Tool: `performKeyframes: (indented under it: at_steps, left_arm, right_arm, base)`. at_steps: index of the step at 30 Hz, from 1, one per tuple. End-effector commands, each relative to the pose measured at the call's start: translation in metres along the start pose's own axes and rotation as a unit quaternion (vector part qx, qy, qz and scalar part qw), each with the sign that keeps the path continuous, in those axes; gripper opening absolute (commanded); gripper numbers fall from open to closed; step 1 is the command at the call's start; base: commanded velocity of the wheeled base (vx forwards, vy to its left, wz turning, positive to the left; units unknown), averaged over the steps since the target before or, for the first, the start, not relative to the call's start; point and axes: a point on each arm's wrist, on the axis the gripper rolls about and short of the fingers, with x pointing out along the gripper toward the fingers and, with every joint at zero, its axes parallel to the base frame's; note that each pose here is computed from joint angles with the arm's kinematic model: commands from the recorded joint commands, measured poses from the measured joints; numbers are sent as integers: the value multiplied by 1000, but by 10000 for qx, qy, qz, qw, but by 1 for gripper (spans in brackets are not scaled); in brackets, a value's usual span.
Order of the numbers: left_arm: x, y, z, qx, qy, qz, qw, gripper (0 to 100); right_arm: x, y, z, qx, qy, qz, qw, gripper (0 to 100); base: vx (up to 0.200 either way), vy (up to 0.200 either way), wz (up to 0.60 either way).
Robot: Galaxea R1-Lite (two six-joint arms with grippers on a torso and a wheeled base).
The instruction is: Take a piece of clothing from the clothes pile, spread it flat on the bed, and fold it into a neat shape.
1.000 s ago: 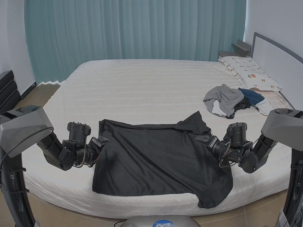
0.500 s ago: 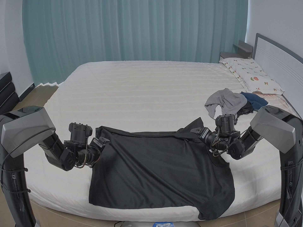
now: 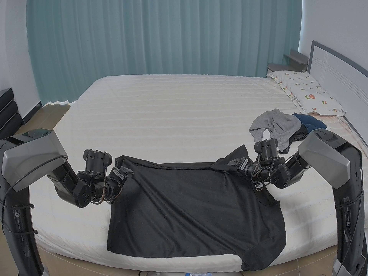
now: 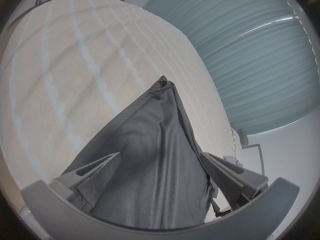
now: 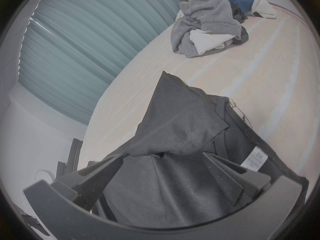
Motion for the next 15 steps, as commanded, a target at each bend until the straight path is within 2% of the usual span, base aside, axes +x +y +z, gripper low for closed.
performKeyframes:
  at_steps: [1, 9, 12, 15]
  left_arm:
    - [1, 1, 0, -5, 3, 9, 10000, 100]
    - [1, 0, 0, -10, 1, 2, 10000, 100]
    - [1, 1, 0, -10, -2, 12, 10000, 100]
    - [1, 1, 0, -5, 3, 9, 10000, 100]
  right_arm:
    - [17, 2, 2, -27, 58, -53, 10000, 100]
    - [44, 2, 3, -32, 110, -280, 9995, 100]
    - [60, 6, 6, -34, -159, -261, 9995, 100]
    - [67, 17, 20, 71, -631, -111, 9979, 100]
  base:
    - [0, 0, 0]
    - [0, 0, 0]
    - [0, 0, 0]
    - [0, 0, 0]
